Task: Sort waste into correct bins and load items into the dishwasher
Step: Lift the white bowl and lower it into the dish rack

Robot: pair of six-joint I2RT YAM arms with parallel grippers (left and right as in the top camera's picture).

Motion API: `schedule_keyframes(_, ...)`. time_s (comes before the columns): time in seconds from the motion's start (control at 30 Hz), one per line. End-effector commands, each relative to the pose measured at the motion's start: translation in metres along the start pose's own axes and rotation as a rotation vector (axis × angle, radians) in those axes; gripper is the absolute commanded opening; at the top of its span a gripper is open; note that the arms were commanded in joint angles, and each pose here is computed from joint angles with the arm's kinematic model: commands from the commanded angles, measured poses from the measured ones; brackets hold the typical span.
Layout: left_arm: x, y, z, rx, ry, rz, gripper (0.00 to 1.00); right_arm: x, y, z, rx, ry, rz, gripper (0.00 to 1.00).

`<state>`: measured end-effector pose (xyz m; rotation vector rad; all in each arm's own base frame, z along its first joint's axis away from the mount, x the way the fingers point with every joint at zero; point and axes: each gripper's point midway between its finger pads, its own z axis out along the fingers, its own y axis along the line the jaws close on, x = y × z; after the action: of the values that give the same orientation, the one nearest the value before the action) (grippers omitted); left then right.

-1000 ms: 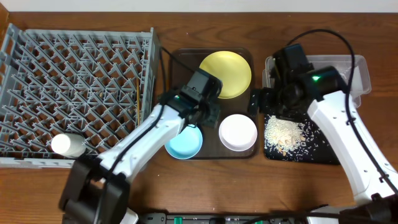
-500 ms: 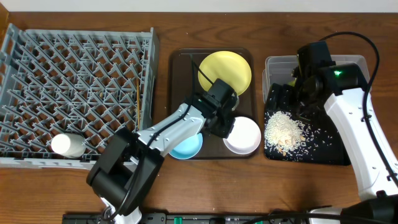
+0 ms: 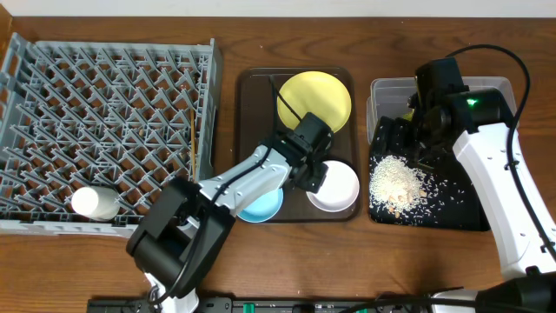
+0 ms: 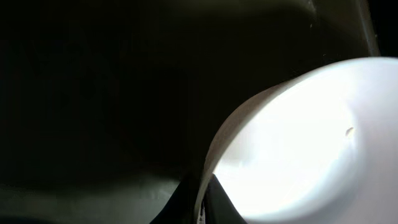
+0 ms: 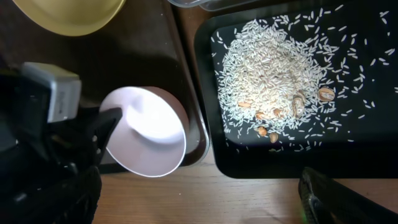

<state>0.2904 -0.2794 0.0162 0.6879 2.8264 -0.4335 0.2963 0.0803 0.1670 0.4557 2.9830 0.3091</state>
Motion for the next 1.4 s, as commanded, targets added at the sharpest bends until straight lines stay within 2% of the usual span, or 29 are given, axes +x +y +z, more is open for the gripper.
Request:
schedule_keyframes(0.0, 0.001, 0.005, 0.003, -0.032, 0.014, 0.008, 0.08, -0.002, 0.001, -0.011, -0.012, -0.031, -0.001, 0.99)
schedule_keyframes(0.2, -0.031, 0.016, -0.060, -0.093, -0.095, -0.019, 0.07, -0.001, 0.000, -0.011, -0.009, -0.025, -0.011, 0.99)
schedule_keyframes(0.4, -0.048, 0.082, -0.169, -0.430, -0.307, -0.107, 0.07, -0.001, 0.000, -0.011, -0.009, -0.025, -0.022, 0.99)
schedule_keyframes(0.6, -0.031, 0.148, -0.273, -0.825, -0.462, -0.188, 0.07, -0.002, 0.001, -0.011, -0.011, -0.029, -0.030, 0.99)
schedule_keyframes(0.7, -0.023, 0.168, -0.302, -0.971, -0.477, -0.203, 0.08, -0.002, 0.001, -0.011, -0.010, -0.029, -0.030, 0.99)
schedule_keyframes(0.93, -0.011, 0.204, -0.333, -1.293, -0.367, -0.171, 0.07, -0.002, 0.001, -0.011, -0.012, -0.031, -0.031, 0.99)
schedule_keyframes(1.1, -0.009, 0.224, -0.327, -1.399, -0.268, -0.158, 0.07, -0.002, 0.001, -0.011, -0.012, -0.032, -0.031, 0.99)
schedule_keyframes(1.23, -0.013, 0.240, -0.308, -1.416, -0.212, -0.163, 0.08, -0.003, 0.001, -0.011, -0.012, -0.032, -0.031, 0.99)
schedule_keyframes(1.37, -0.012, 0.257, -0.310, -1.576, -0.154, -0.190, 0.07, -0.002, 0.001, -0.011, -0.012, -0.031, -0.035, 0.99)
